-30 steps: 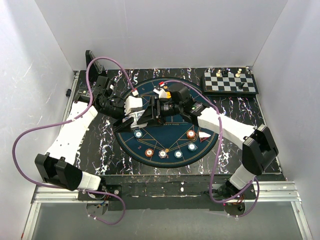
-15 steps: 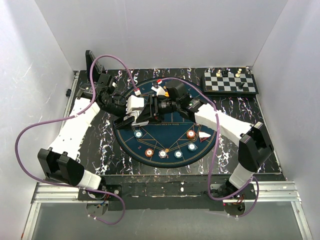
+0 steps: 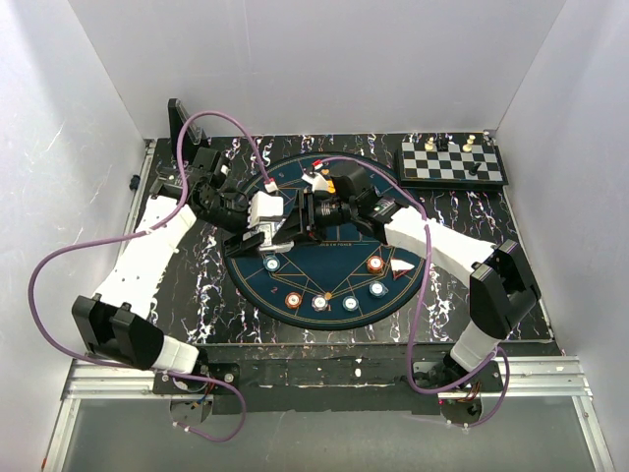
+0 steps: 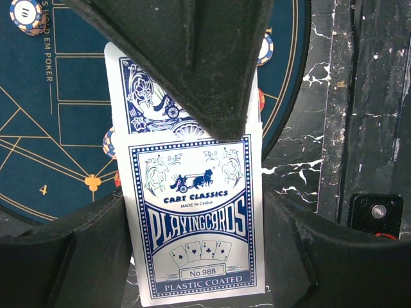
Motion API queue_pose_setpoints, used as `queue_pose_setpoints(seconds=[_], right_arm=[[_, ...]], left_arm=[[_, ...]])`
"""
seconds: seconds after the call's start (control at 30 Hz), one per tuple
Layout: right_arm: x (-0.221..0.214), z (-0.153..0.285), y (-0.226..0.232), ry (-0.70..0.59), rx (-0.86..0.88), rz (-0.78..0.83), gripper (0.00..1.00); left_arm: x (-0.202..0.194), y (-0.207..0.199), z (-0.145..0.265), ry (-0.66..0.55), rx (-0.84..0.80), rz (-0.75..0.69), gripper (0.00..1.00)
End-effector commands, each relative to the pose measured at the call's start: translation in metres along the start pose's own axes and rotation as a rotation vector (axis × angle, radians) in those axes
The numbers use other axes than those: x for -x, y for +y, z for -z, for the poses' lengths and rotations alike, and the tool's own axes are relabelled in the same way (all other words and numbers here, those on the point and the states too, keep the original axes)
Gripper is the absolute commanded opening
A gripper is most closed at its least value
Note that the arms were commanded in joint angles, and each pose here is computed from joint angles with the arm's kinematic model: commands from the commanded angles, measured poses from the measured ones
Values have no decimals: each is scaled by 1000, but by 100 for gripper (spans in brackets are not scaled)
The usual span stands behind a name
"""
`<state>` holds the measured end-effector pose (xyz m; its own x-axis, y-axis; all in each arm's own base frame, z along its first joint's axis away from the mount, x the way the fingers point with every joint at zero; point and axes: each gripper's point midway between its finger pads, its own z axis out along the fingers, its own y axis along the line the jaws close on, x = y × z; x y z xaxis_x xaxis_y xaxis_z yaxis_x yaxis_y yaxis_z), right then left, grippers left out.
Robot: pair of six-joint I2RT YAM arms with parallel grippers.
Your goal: Distribute texas hold em gaming equipment
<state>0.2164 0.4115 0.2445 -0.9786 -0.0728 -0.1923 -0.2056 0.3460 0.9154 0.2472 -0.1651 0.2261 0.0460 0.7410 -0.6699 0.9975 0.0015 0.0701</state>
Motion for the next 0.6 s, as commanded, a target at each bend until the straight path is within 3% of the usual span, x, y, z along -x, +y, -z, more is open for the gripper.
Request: queue_pose_setpoints(seconds=[0.0, 0.23, 0.43, 0.57], right_arm=[[10, 11, 21, -46, 65, 60, 48], [11, 11, 27, -48, 94, 69, 47], [6, 8, 28, -25, 131, 28, 39], [0, 6, 29, 1, 155, 6, 34]], left_arm=[[-3, -84, 21, 28, -201, 165, 0], [1, -90, 15, 4, -214, 231, 1], [5, -88, 11, -16, -195, 308, 12], [5, -64, 9, -19, -53, 346, 25]])
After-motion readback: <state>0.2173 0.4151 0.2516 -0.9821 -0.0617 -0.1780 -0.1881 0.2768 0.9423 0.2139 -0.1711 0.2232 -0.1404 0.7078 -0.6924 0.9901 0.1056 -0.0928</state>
